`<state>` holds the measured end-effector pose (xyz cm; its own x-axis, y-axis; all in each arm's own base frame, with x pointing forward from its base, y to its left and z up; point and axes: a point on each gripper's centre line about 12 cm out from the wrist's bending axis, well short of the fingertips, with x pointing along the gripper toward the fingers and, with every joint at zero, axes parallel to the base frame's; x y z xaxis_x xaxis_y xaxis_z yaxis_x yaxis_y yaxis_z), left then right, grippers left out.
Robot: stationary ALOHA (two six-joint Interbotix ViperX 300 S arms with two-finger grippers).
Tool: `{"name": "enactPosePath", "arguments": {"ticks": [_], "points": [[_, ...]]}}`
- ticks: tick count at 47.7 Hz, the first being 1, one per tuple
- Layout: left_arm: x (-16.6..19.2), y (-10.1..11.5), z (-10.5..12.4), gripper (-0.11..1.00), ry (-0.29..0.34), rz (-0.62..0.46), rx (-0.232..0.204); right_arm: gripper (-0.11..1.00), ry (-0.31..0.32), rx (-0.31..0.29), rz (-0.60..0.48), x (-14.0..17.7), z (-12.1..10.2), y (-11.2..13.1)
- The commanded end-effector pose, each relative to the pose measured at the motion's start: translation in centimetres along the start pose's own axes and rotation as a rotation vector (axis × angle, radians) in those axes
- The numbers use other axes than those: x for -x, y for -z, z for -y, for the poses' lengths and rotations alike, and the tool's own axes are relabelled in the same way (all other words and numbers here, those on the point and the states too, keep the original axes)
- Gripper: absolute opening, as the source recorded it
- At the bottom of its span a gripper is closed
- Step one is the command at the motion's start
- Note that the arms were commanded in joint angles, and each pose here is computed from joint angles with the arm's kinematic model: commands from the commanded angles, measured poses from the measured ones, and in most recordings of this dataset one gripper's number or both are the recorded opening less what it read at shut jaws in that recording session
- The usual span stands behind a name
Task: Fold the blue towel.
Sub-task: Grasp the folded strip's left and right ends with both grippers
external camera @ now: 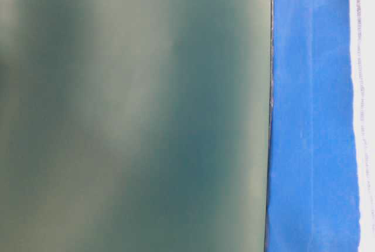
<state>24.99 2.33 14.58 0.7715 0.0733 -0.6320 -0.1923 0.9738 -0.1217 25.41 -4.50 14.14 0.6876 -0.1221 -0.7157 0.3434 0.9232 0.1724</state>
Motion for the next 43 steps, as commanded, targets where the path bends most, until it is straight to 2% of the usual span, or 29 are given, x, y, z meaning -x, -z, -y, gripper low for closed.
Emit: {"name": "enactPosePath", "arguments": {"ticks": [1, 6, 19, 33, 39, 43], "points": [[-0.4, -0.4, -0.4, 0.75, -0.013, 0.011, 0.007, 0.60, 0.007, -0.006, 0.008, -0.3, 0.2, -0.5], [-1.5, 0.2, -0.9, 0.75, -0.028, -0.007, 0.014, 0.60, 0.023, -0.014, -0.018, -1.4, 0.7, 0.0], [-4.5, 3.4, -1.9, 0.75, -0.062, -0.149, 0.025, 0.60, 0.055, -0.037, -0.075, -4.2, 1.8, 1.2], [-4.9, 3.7, -2.1, 0.75, -0.071, -0.169, 0.037, 0.59, 0.064, -0.039, -0.112, -4.7, 1.9, 1.6], [-4.8, 3.9, -2.1, 0.70, -0.074, -0.179, 0.056, 0.57, 0.065, -0.026, -0.128, -4.6, 1.9, 1.8], [-4.8, 3.9, -2.1, 0.59, -0.076, -0.194, 0.059, 0.45, 0.063, -0.021, -0.131, -4.6, 1.8, 1.8]]}}
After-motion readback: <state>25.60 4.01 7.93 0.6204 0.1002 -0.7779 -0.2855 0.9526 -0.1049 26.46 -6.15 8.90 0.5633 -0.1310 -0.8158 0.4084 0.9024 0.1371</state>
